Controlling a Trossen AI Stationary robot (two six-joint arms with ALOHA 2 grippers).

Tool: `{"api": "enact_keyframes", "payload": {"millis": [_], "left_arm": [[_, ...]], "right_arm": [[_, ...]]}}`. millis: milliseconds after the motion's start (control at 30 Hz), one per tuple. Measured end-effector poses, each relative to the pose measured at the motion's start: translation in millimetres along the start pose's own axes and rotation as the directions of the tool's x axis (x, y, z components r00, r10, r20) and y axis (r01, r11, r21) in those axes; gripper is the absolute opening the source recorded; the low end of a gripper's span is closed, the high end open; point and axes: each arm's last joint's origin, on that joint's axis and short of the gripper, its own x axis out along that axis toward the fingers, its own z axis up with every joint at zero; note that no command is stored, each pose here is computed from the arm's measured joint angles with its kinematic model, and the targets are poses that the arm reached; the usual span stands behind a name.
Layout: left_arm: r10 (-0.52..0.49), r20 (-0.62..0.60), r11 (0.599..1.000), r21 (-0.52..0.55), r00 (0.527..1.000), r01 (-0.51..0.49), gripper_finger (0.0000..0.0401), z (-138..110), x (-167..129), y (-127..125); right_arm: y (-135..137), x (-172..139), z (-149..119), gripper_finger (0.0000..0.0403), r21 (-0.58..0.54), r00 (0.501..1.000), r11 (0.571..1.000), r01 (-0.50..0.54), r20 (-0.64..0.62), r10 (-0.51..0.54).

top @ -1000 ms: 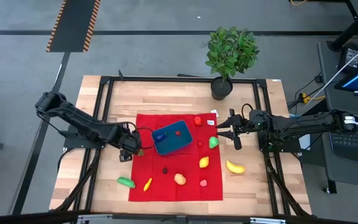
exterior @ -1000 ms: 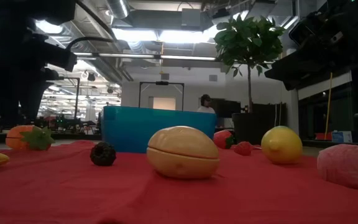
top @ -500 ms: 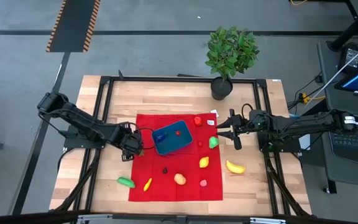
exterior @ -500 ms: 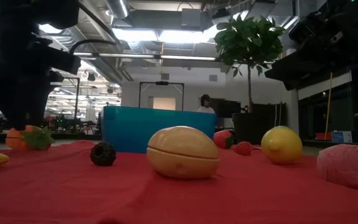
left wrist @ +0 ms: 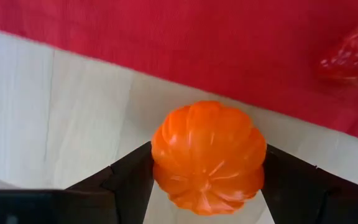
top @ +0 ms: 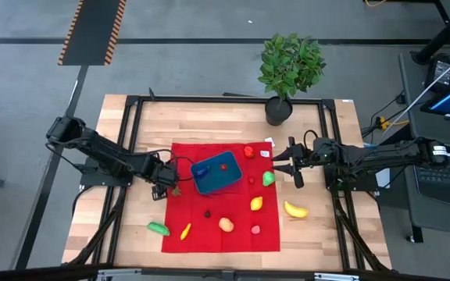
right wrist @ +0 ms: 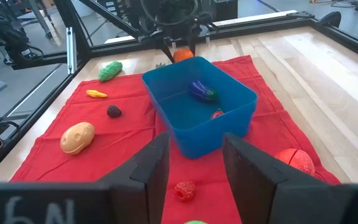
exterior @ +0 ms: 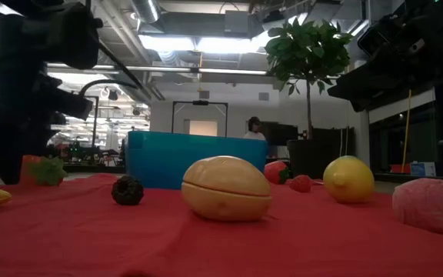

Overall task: Pick and placing Produce into tupperware
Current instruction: Put the pumpkin into the blue bin

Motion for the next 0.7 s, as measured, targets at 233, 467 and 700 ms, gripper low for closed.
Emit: {"api": "enact_keyframes", "payload": {"millis": [233, 467, 700], "left_arm": [[-0.014, 0.003, 1.0, -0.006, 1.0, 0.014, 0.0248, 0.7, 1.3, 0.9], [-0.017, 0.012, 1.0, -0.01, 1.0, 0.017, 0.025, 1.4, 1.6, 0.5], [-0.007, 0.027, 0.998, -0.064, 1.0, 0.009, 0.0234, 2.8, 1.7, 1.1]], "right_arm": [[-0.1, 0.0, 0.0, 0.0149, -0.001, 1.0, 1.0, 0.001, 0.0, -0.001], [-0.1, 0.0, 0.0, 0.0149, -0.002, 1.0, 1.0, 0.001, 0.0, -0.001], [-0.2, 0.0, 0.1, 0.0149, -0.005, 1.0, 1.0, 0.004, 0.001, -0.004]]}}
